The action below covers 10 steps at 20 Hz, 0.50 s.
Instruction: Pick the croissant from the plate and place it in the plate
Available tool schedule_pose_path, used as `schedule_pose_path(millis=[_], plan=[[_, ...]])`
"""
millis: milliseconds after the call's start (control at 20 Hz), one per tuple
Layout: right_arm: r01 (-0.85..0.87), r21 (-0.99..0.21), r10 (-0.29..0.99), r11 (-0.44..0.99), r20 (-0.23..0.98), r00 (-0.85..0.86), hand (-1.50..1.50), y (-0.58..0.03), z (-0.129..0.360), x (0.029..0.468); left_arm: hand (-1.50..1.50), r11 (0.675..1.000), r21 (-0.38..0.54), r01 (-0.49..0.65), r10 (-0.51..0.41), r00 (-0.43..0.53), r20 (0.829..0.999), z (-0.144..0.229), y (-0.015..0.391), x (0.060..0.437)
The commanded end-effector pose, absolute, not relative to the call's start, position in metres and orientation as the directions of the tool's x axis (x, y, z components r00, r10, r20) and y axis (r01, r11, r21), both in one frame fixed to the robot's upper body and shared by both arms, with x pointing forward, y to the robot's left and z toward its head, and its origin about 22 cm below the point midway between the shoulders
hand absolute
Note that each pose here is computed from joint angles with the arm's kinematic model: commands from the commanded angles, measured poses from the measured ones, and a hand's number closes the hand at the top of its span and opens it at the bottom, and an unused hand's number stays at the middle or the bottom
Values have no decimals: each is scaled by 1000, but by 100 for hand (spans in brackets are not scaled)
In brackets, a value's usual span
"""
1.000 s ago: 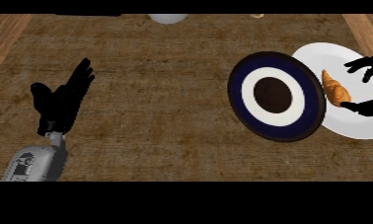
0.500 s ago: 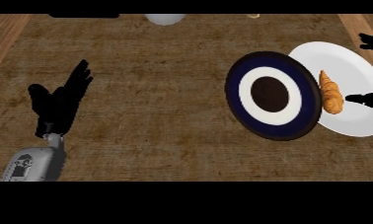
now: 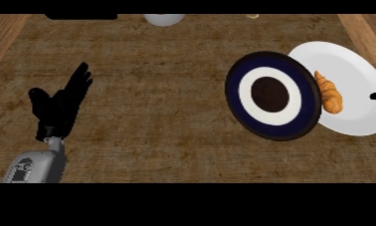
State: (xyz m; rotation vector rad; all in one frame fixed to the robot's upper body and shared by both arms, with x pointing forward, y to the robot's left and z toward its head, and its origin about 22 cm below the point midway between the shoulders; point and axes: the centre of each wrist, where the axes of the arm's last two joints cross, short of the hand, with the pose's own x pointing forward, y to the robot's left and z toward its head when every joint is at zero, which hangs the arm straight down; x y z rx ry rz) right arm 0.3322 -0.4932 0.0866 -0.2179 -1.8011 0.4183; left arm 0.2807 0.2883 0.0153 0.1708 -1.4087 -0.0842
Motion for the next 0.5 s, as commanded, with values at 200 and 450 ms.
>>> schedule_pose_path(millis=[200, 450], plan=[[-228, -214, 157, 950, 957, -244, -150, -535, 100, 301, 0, 984, 177, -26, -171, 146, 974, 26, 279, 282], [-211, -218, 156, 953, 948, -276, -150, -537, 98, 297, 0, 986, 163, -30, -157, 143, 977, 11, 284, 279]])
